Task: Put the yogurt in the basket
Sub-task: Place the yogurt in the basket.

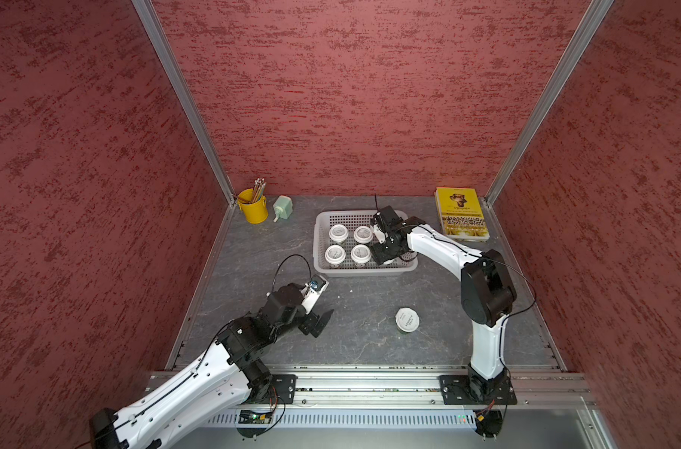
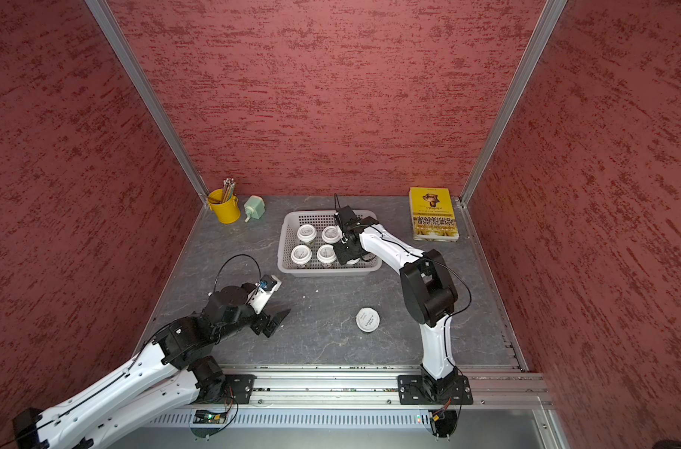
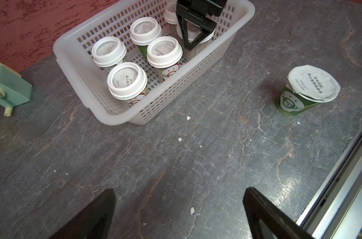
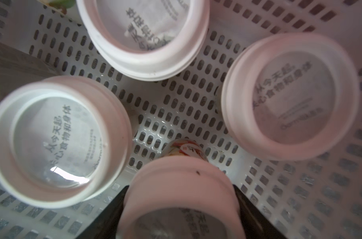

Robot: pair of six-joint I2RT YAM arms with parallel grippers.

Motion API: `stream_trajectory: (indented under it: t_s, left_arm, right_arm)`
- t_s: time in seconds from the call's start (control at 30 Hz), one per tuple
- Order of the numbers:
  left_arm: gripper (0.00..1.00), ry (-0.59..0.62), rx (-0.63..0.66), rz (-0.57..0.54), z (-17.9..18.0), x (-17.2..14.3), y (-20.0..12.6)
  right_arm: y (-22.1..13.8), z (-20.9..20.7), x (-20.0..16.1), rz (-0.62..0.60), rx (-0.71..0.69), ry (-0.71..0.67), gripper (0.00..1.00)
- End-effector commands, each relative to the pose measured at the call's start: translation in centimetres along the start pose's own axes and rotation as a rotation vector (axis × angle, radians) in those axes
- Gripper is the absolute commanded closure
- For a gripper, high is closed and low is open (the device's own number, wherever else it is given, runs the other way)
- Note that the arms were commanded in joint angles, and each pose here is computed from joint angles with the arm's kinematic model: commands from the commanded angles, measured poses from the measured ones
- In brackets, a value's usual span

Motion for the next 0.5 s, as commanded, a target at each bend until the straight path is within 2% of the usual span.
stream_trajectory:
  t_s: [0.0,0.47]
  left_arm:
    - [0.01,0.008,-0.012,-0.014,-0.02,0.20,0.18]
    - [0.00,0.006,-0.012,-0.010,0.07,0.24,0.28]
  right_arm:
    - [0.35,-0.23,0.27,-0.022,0.014,0.009,0.28]
    - [1.02,-0.13,0.29,-0.018,0.022,0.016,0.28]
Point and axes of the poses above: each gripper's point midway between its finger pads, its own y axis out along the fingers, its own z axis along the line the jaws close on, x = y × z, the point moved 9 cm from there along -y, back along the fingers, and after that the axes turned 6 degrees about -y, right-handed, at the moved point
